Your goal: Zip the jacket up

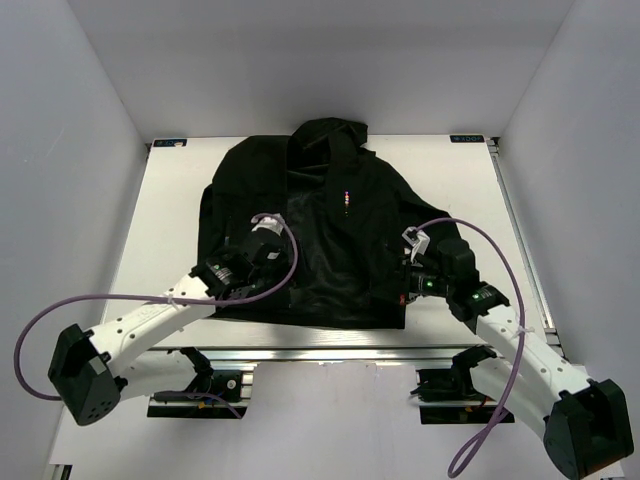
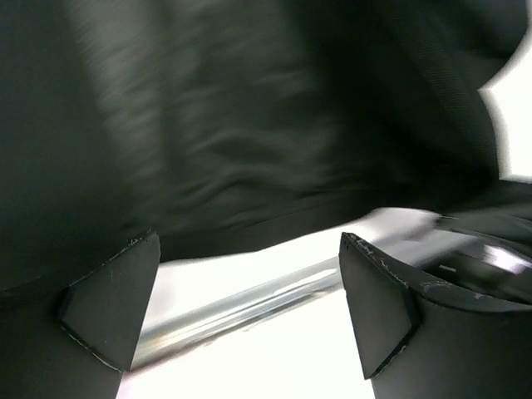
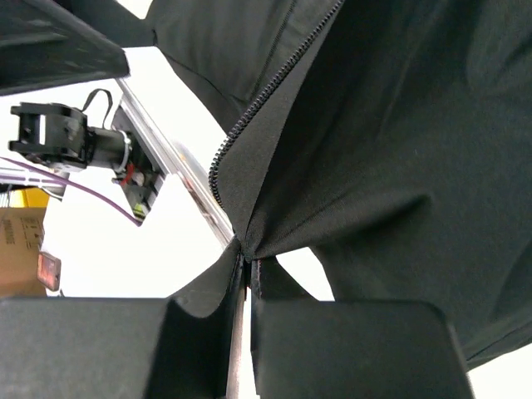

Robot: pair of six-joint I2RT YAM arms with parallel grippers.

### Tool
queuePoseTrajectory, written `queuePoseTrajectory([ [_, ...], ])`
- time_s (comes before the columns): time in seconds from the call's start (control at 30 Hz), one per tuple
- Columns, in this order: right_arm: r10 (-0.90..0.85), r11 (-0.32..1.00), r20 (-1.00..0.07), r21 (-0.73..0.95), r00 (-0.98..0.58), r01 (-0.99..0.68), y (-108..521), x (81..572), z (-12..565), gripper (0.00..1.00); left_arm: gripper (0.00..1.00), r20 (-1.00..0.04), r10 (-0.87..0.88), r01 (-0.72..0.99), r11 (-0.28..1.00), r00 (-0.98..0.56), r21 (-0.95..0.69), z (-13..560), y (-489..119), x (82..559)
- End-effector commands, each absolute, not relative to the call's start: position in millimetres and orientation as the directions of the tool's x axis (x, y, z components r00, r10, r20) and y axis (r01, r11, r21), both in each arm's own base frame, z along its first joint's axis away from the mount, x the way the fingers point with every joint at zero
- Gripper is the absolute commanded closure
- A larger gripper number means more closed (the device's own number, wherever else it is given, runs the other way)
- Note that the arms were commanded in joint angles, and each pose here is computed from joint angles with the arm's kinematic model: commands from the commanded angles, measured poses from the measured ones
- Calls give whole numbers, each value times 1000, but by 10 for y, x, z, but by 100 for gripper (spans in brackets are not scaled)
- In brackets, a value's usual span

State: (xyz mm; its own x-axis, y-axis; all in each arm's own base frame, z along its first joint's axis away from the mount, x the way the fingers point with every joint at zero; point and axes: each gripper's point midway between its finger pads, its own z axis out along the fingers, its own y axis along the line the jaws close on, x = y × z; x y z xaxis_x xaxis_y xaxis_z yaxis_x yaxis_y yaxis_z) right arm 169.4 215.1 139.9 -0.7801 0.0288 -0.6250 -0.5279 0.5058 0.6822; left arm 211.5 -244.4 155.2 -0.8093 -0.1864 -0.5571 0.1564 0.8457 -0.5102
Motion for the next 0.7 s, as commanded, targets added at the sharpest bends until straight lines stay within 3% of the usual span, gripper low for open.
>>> queuePoseTrajectory([
  [0.0,2,505,-658,651,-753,-567,2166,1752,1443,100,2,-438,-187,-56,954,-879,-294,994,-1908,1853],
  [0.1,-14,499,-653,652,-757,-571,2181,1753,1406,100,2,-404,-173,-92,973,-898,-213,706,-1812,1819],
  [0.23,-30,493,-647,653,-762,-574,2191,1749,1378,100,2,-461,-172,-111,981,-870,-157,715,-1874,2096],
  [0.43,-27,521,-654,636,-756,-569,2151,1773,1340,100,2,-491,-113,-158,986,-864,52,543,-1678,2302],
  [0.67,-31,547,-648,627,-761,-555,2123,1788,1294,100,3,-456,-71,-114,991,-887,67,345,-1717,2399],
])
